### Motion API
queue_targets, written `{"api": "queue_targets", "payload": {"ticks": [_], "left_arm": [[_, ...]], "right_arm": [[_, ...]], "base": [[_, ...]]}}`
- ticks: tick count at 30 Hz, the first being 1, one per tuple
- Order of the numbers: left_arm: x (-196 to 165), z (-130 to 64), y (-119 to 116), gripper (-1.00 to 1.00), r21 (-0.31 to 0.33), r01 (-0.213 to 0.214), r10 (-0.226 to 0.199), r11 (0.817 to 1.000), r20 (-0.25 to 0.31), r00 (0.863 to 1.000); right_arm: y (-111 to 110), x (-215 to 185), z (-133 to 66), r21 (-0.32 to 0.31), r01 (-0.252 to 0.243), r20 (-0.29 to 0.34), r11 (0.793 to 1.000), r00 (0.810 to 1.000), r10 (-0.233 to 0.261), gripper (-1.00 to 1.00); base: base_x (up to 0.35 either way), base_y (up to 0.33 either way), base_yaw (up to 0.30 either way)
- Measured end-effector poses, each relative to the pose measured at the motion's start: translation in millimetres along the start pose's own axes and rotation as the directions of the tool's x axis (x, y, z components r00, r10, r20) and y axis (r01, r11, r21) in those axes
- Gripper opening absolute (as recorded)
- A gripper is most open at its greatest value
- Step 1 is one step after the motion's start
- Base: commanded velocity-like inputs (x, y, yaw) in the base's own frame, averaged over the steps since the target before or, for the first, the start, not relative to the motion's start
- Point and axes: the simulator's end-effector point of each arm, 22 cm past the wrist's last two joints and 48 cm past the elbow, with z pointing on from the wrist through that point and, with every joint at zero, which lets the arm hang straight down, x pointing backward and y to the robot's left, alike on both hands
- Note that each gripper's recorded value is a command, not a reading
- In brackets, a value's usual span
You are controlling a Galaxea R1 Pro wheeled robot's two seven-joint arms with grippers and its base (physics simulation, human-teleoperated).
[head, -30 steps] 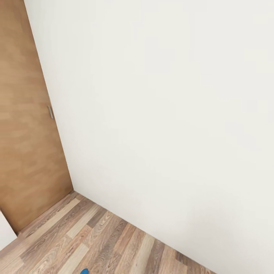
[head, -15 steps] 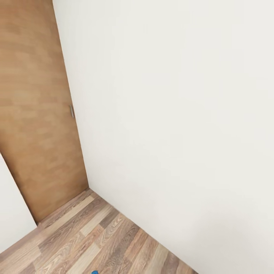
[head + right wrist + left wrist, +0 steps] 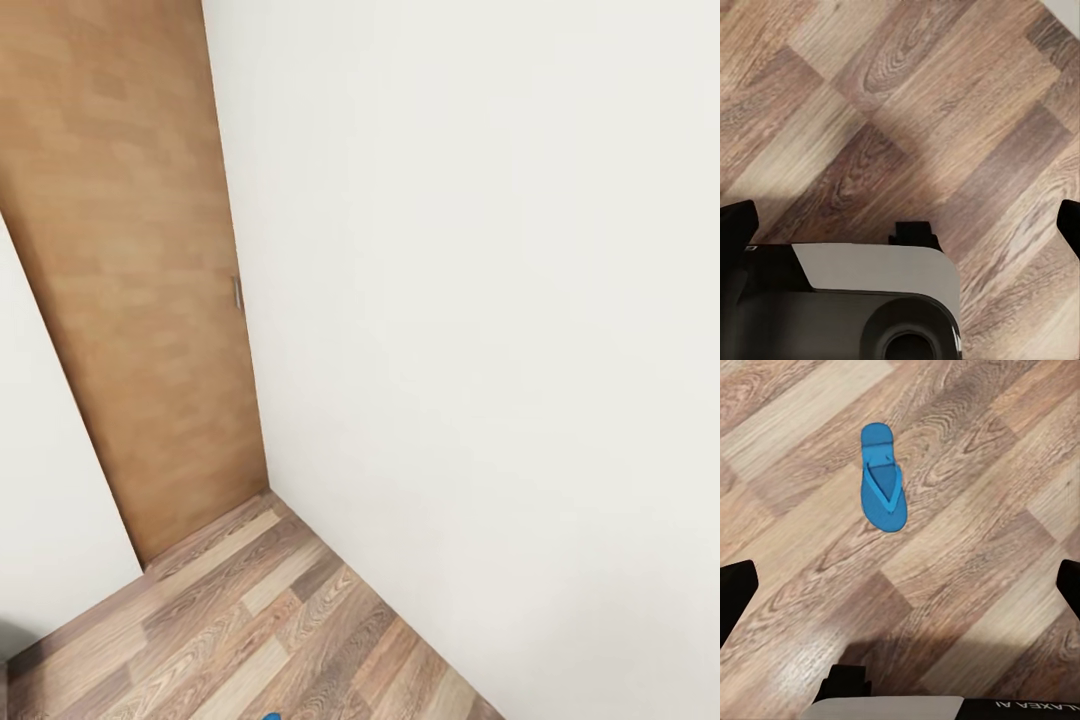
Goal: In the bedroom, move the book from the bed onto either nightstand, and place the two sandals side by side next to the bed.
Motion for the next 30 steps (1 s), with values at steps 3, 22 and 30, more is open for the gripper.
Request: {"api": "queue_targets", "payload": {"ticks": [3,22,30], "left_arm": [[0.0,0.0,-0.1,1.0,0.0,0.0,0.0,1.0,0.0,1.0],[-0.1,0.0,0.2,1.0,0.0,0.001,-0.001,1.0,0.0,1.0],[-0.2,-0.2,1.3,1.0,-0.002,0.002,-0.002,1.0,0.001,1.0]], "right_arm": [[0.1,0.1,0.0,0.0,0.0,0.0,1.0,1.0,0.0,1.0],[0.9,-0.2,0.0,-0.001,0.0,0.0,1.0,1.0,0.0,1.0],[1.1,1.2,-0.3,-0.005,-0.002,-0.002,1.0,1.0,0.002,1.0]], "base": [[0.007,-0.002,0.041],[0.178,-0.05,0.003],[0.228,0.0,0.0]]}}
